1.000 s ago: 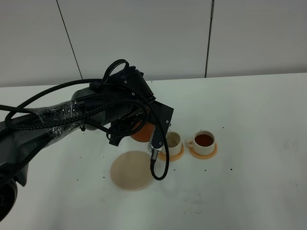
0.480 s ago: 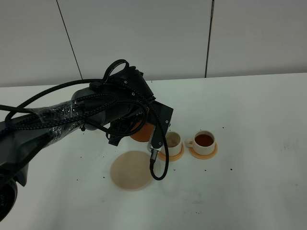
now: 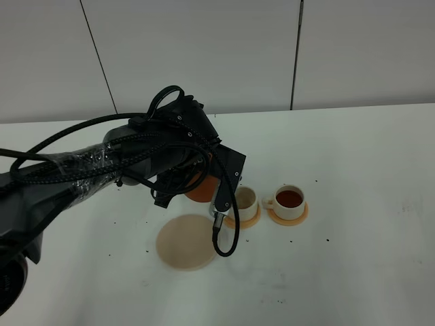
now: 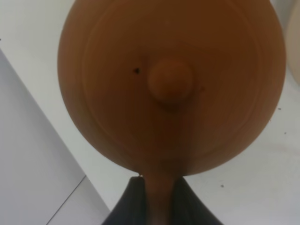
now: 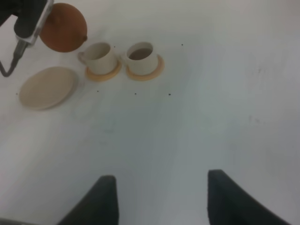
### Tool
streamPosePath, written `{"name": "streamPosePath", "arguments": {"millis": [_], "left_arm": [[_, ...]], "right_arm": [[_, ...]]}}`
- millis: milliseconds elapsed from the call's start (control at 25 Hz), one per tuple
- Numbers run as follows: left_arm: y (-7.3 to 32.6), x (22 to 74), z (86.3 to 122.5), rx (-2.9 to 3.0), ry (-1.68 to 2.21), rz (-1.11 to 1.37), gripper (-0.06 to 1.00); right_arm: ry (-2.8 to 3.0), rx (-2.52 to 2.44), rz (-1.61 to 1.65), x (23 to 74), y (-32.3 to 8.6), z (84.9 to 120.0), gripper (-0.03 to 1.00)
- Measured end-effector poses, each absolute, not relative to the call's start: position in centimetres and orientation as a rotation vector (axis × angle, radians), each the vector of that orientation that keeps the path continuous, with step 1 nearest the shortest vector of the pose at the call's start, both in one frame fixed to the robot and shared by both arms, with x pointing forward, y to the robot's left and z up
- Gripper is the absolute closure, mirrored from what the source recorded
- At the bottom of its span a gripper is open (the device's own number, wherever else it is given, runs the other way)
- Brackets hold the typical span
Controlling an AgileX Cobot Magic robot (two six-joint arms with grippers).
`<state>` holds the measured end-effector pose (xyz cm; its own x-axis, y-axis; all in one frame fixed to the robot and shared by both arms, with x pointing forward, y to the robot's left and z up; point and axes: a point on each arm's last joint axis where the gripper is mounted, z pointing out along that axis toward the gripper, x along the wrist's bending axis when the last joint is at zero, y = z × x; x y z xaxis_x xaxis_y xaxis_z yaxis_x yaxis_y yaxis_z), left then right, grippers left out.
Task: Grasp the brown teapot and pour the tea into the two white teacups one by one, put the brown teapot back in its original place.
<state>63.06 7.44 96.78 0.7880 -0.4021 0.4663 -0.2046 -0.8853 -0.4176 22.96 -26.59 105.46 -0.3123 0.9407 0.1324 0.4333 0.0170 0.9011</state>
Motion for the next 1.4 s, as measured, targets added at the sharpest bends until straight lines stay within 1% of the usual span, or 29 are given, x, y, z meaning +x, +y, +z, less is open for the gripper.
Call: {"name": "streamPosePath", "arguments": {"millis": [400,840,1400], "left_arm": [[7.4,63.2,96.3,-2.627,0.472,-0.791,0.78],[6.8,63.2,96.8,-2.543,0.511,-0.862,0.78],[6.3,63.0,97.0,-2.505,0.551,-0.889,0.78]], "right_arm": [[1.778,1.403,1.266,23.0,-26.6,105.5,0.55],[1.778,1.403,1.266,23.0,-26.6,105.5,0.55],[1.778,1.403,1.266,23.0,-26.6,105.5,0.55]]}}
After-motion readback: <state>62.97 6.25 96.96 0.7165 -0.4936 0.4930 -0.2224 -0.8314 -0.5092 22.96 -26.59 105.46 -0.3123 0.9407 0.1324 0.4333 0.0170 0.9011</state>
